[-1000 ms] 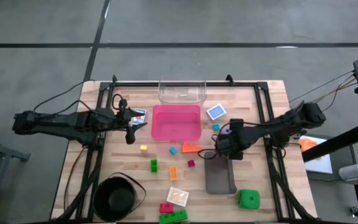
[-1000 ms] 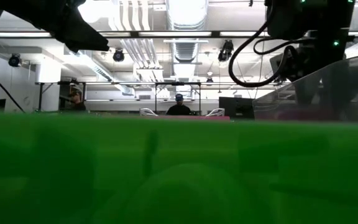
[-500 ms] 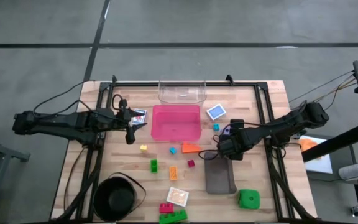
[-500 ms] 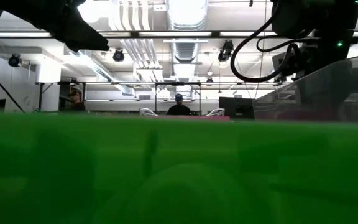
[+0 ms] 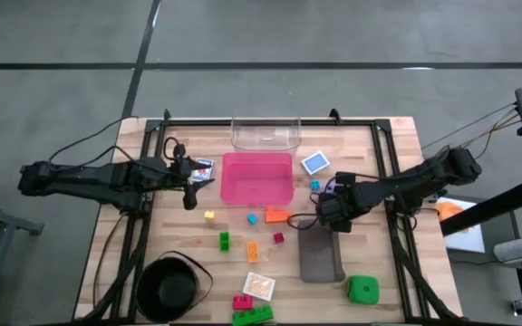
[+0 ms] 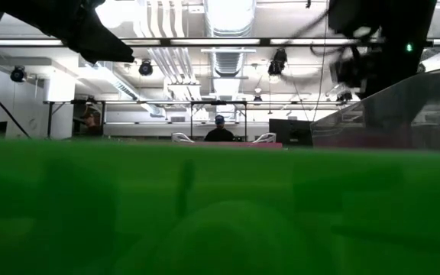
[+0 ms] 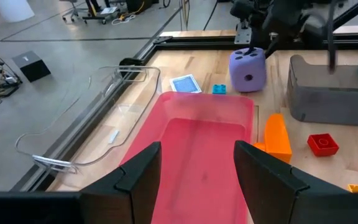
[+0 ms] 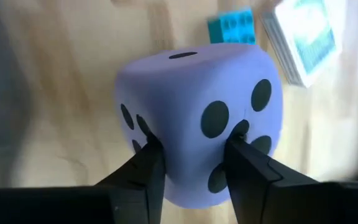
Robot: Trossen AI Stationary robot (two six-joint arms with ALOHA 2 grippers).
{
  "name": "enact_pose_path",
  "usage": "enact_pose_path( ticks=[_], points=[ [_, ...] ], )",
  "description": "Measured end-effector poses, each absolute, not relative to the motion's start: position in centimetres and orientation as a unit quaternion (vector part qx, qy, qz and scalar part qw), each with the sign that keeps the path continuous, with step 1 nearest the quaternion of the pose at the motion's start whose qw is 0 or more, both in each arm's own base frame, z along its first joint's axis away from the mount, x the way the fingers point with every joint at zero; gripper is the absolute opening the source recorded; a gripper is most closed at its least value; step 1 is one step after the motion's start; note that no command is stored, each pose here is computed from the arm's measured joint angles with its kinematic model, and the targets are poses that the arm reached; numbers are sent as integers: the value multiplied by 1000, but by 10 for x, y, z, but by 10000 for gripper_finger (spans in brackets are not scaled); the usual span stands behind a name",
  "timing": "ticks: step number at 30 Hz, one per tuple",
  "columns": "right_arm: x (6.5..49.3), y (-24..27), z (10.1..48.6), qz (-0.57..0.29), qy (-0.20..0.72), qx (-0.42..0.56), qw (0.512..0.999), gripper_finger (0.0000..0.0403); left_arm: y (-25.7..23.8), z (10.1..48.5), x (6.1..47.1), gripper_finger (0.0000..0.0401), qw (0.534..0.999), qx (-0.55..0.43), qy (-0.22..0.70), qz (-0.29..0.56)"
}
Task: Pick & Place Toys
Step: Put the purple dice into the transparent bin
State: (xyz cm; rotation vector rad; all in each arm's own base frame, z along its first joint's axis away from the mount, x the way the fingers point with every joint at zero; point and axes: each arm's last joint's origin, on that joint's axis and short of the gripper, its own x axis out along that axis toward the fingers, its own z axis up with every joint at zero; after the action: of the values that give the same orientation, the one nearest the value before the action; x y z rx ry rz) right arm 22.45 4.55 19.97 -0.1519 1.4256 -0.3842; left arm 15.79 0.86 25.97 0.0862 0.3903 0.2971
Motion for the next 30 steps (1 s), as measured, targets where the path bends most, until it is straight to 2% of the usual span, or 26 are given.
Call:
enact_pose_path(
  ticks=[5,12,18,24,30],
  points=[
    [210,42,227,-180,600,-39,778,101,9,260,158,204,969,44,194,147],
    [184,35,262,-187,519,-8,834,99,9,260,158,204,969,44,193,147],
    [172,31,284,-169,402,14,900,100,9,260,158,204,969,44,192,147],
    [173,30,279,-134,265,15,955,101,9,261,158,204,970,43,189,147],
    [179,24,257,-130,140,3,982,101,9,263,159,204,972,42,178,147]
  ],
)
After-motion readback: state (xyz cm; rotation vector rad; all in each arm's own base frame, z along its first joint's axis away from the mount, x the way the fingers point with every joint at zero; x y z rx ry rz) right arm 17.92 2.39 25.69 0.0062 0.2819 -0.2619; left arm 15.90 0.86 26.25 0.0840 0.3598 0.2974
